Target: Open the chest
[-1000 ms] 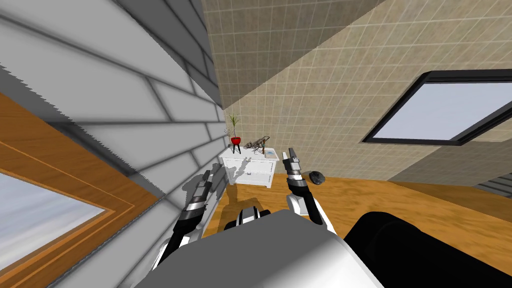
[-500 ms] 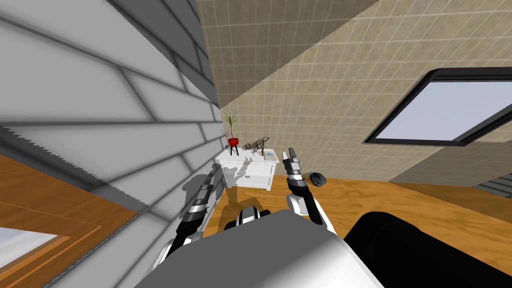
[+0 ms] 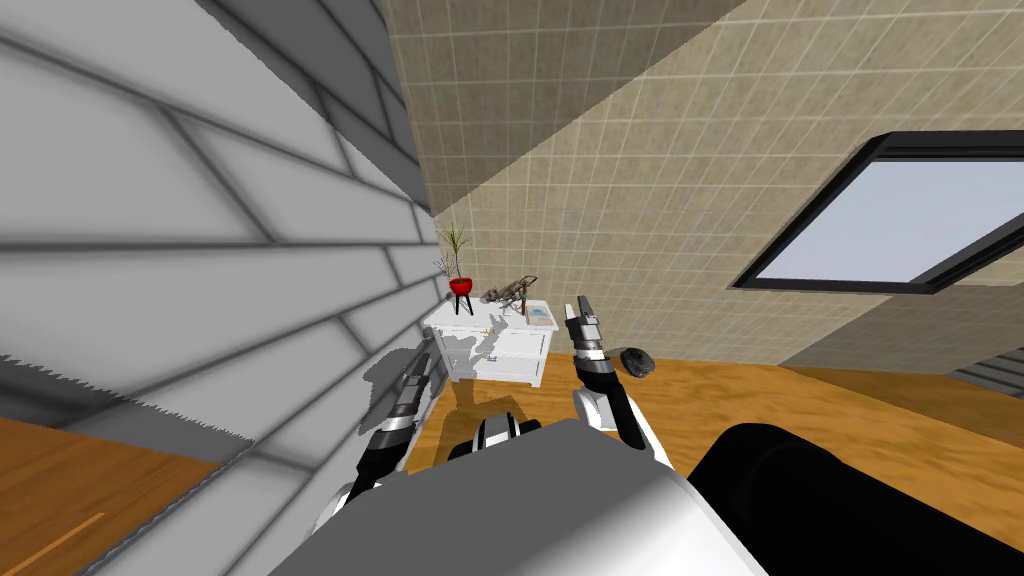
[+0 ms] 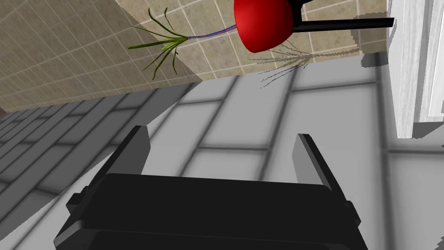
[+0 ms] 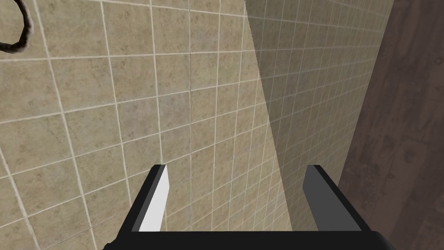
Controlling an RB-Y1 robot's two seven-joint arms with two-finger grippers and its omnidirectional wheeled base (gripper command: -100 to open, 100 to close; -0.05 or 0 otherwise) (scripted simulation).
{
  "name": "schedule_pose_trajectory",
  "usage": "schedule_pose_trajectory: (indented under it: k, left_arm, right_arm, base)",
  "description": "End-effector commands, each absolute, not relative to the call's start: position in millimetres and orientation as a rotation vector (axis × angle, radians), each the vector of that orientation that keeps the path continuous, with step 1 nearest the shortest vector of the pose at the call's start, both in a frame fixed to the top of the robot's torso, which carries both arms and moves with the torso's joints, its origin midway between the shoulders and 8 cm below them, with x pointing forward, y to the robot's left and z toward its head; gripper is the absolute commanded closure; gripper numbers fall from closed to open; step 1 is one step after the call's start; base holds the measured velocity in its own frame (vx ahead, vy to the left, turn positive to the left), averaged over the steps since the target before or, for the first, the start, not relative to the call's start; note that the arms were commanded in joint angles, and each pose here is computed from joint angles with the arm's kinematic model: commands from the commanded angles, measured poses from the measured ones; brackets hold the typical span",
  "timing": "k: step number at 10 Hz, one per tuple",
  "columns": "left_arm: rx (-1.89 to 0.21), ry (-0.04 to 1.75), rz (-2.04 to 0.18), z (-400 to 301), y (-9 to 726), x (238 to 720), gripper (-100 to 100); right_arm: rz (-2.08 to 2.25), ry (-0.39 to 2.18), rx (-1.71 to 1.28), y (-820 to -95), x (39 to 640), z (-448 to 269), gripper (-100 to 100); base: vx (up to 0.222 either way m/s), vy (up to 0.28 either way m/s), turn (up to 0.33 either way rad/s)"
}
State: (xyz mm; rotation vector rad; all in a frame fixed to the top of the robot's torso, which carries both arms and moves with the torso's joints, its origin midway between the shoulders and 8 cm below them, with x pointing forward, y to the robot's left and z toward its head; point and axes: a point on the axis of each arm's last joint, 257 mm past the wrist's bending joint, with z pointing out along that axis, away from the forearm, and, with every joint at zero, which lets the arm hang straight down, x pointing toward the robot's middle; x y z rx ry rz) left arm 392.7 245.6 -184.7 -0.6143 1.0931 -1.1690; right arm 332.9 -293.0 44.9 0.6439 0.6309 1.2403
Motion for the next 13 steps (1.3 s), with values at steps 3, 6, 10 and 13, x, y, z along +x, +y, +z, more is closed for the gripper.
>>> schedule_pose_trajectory:
  k: [3,6,10,13]
  left_arm:
    - [-0.607,1.134,-1.156,-216,245,390,-100]
    - [-0.612,1.155,-1.149,-232,245,388,-100]
    - [-0.614,1.186,-1.143,-257,244,383,-100]
    - [-0.610,1.204,-1.143,-274,240,379,-100]
  right_arm:
    - [1.240,0.631,0.644,-293,333,45,0]
    - [1.240,0.631,0.644,-293,333,45,0]
    - [1.240,0.631,0.644,-293,333,45,0]
    - [1.240,0.631,0.644,-293,333,45,0]
  base:
    - [0.083,-0.041,-0.017]
    - [0.075,-0.038,-0.013]
    - [0.086,-0.038,-0.014]
    - [0.082,-0.040,-0.014]
